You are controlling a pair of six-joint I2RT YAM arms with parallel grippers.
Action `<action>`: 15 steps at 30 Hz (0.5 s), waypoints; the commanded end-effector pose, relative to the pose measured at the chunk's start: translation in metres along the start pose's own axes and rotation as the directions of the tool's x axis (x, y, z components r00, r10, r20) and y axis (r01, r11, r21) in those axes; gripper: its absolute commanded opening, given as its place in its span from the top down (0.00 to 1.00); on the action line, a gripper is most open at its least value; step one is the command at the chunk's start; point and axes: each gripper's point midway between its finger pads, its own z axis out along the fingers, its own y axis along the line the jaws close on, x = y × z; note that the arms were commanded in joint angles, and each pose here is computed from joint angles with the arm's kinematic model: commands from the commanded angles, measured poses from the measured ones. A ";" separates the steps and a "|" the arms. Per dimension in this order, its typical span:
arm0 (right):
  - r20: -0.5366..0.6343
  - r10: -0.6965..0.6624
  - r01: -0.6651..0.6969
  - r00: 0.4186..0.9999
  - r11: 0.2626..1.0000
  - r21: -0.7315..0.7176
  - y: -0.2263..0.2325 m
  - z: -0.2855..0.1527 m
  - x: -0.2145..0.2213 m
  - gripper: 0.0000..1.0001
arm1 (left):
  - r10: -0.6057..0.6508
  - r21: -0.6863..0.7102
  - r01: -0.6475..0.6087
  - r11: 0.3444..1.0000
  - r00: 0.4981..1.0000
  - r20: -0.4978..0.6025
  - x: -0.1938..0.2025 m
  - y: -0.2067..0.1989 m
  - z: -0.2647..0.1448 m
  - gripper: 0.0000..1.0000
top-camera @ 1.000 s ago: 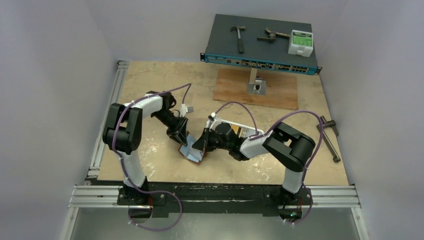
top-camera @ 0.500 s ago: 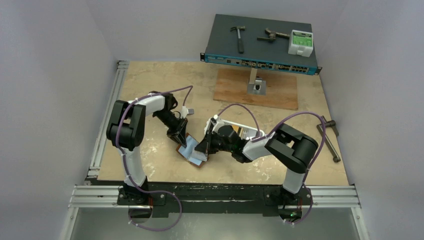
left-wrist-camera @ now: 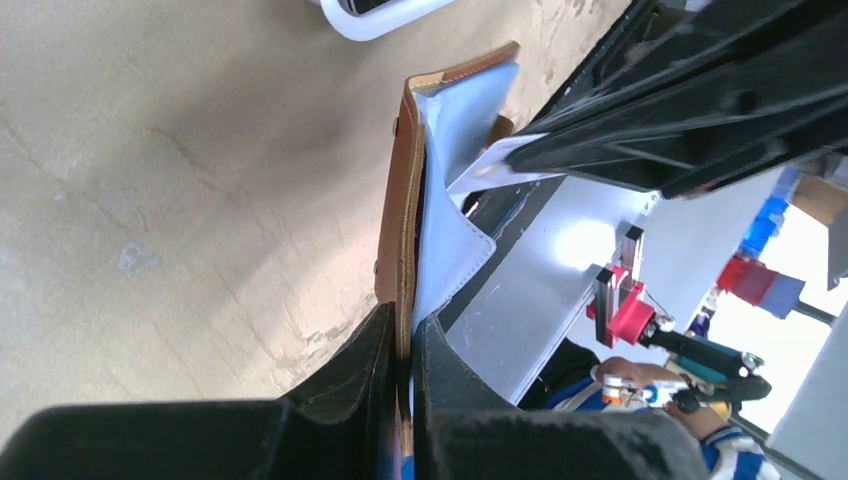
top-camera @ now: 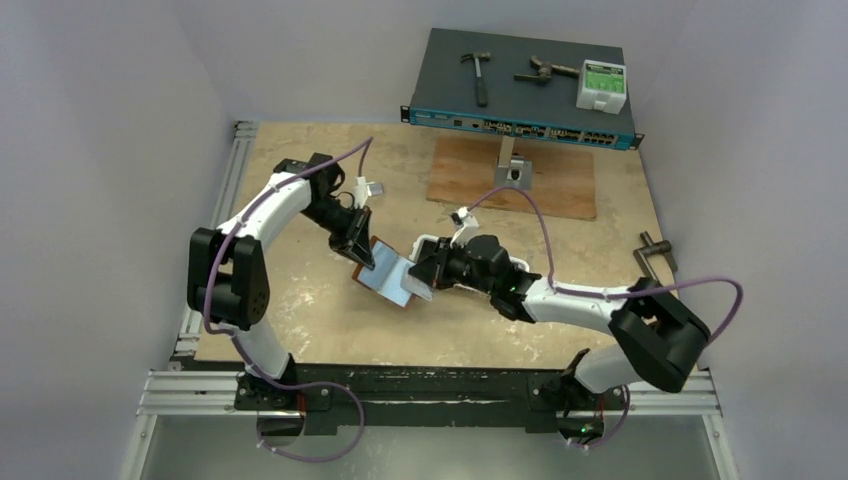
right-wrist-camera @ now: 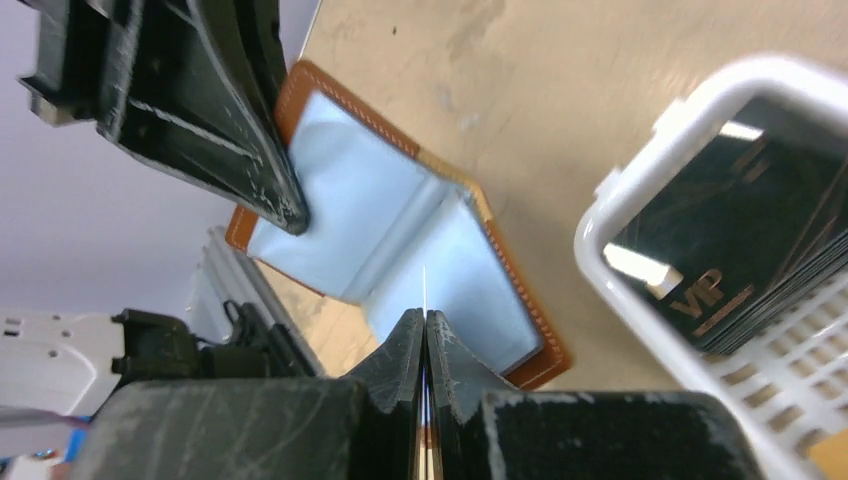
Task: Put the credit cards into the card holder
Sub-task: Insert the credit card into the card holder.
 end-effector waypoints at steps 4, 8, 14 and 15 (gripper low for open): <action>-0.027 -0.306 0.288 0.952 0.859 0.423 -0.051 -0.031 -0.047 1.00 | -0.014 -0.192 0.029 0.981 0.997 0.079 0.003 0.026 -0.024 1.00; -0.013 -0.418 0.350 0.908 0.743 0.570 -0.055 -0.039 -0.089 1.00 | -0.020 -0.244 0.038 0.969 0.997 0.077 0.006 0.036 -0.027 1.00; -0.096 -0.484 0.434 0.870 0.657 0.616 -0.052 -0.031 -0.089 1.00 | -0.044 -0.249 0.055 0.967 0.998 0.049 0.013 0.041 -0.024 1.00; -0.109 -0.491 0.454 0.865 0.670 0.587 -0.047 -0.027 -0.075 1.00 | -0.049 -0.246 0.059 0.967 0.998 0.048 0.013 0.041 -0.024 1.00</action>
